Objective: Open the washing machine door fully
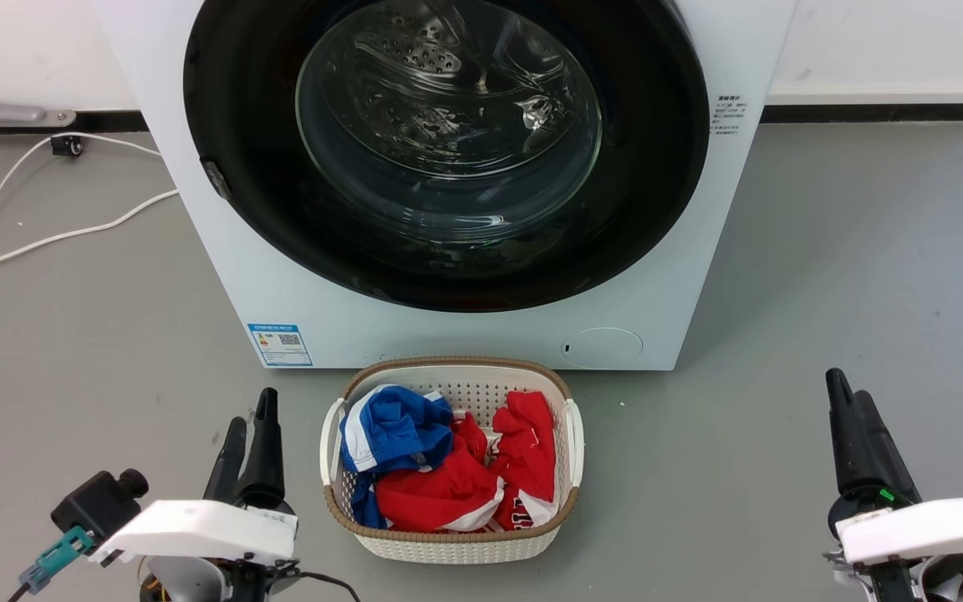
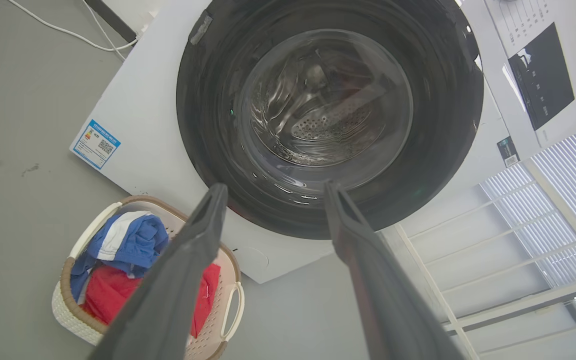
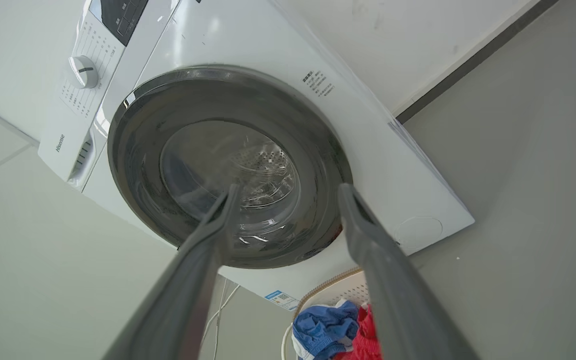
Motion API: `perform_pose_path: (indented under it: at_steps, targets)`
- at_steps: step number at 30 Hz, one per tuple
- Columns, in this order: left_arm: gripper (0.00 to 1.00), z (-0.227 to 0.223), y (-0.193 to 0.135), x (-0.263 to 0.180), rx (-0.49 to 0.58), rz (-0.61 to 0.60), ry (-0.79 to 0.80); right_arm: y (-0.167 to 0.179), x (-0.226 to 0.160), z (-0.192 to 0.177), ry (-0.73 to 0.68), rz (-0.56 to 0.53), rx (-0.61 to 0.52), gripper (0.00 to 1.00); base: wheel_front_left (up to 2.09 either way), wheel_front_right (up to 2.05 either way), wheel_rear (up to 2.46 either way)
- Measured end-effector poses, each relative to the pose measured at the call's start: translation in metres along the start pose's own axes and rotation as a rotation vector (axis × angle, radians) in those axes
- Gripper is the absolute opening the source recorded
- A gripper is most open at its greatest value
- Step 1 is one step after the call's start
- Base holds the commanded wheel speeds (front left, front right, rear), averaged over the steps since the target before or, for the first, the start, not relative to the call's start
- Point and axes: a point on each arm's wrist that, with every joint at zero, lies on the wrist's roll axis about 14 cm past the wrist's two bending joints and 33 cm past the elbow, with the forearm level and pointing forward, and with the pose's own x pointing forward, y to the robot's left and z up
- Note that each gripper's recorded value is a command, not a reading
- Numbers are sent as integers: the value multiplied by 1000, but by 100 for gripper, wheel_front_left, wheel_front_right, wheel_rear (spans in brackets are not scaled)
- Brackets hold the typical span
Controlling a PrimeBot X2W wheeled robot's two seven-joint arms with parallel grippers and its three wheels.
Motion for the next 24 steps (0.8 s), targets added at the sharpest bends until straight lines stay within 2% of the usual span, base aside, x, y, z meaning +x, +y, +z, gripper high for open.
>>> perform_pose_path:
  at_steps: [10,24]
  targets:
    - [100,-3,-5,-3,179,-5,-5,9,-4,1,-12,35,-194,100,0,0,0]
    - [100,-4,-16,-7,362,-44,-30,12,-9,1,-25,54,-368,100,0,0,0]
